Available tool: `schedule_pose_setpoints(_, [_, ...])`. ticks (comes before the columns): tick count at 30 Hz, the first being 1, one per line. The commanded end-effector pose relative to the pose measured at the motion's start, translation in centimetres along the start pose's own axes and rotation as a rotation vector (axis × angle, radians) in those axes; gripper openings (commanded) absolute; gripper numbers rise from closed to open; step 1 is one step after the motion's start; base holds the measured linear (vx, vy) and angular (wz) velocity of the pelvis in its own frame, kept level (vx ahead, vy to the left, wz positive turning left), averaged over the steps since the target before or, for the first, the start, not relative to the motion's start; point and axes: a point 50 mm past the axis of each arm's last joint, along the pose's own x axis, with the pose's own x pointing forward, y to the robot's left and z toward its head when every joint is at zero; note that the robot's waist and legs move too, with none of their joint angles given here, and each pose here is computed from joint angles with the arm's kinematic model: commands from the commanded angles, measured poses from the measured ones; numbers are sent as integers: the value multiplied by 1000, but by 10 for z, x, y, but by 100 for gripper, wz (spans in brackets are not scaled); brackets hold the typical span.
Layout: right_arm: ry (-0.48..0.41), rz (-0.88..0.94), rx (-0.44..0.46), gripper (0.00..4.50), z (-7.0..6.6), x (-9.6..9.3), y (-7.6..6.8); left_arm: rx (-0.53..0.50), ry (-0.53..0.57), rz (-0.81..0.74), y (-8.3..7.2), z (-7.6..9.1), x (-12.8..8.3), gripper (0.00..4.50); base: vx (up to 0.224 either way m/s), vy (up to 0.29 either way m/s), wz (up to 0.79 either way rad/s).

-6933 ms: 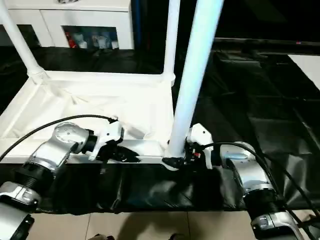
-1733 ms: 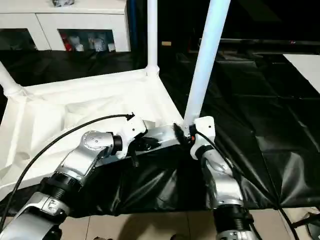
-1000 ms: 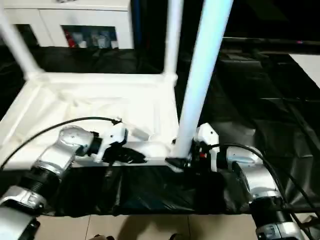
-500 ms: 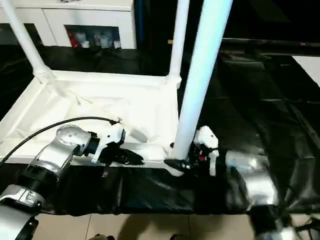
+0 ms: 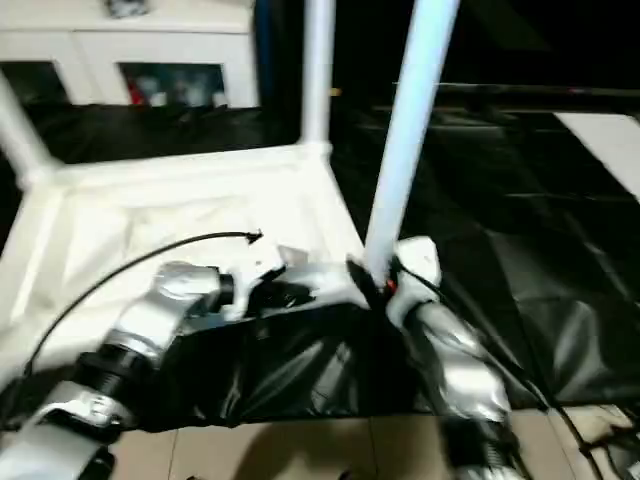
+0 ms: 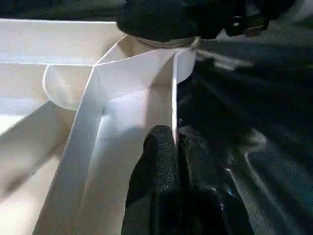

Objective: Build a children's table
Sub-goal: Rotate leg to tighten

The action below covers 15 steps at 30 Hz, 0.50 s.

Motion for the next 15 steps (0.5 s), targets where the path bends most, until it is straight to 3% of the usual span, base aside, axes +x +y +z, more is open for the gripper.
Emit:
schedule_pose_setpoints(1, [42, 190, 3, 328, -11, 16, 54, -21, -6, -175, -40, 3, 38, 0, 0, 0, 0])
schedule_pose_setpoints(3, [10, 207, 25, 328, -5, 16, 52, -22, -7, -167, -38, 3, 36, 0, 0, 0, 0])
schedule_pose_setpoints(4, [5, 212, 37, 348, -3, 16, 51, -22, -5, -165, -37, 3, 35, 0, 0, 0, 0])
schedule_pose_setpoints(8, [26, 309, -95, 382, -1, 6, 35, 3, 15, -162, -28, -4, 24, 0, 0, 0, 0])
schedule_pose_setpoints(11, [51, 471, -168, 382, 0, -8, 26, 21, 33, -184, -22, -10, 14, 0, 0, 0, 0])
schedule_pose_setpoints(15, [62, 588, -210, 382, 3, -19, 17, 31, 43, -214, -16, -14, 4, 0, 0, 0, 0])
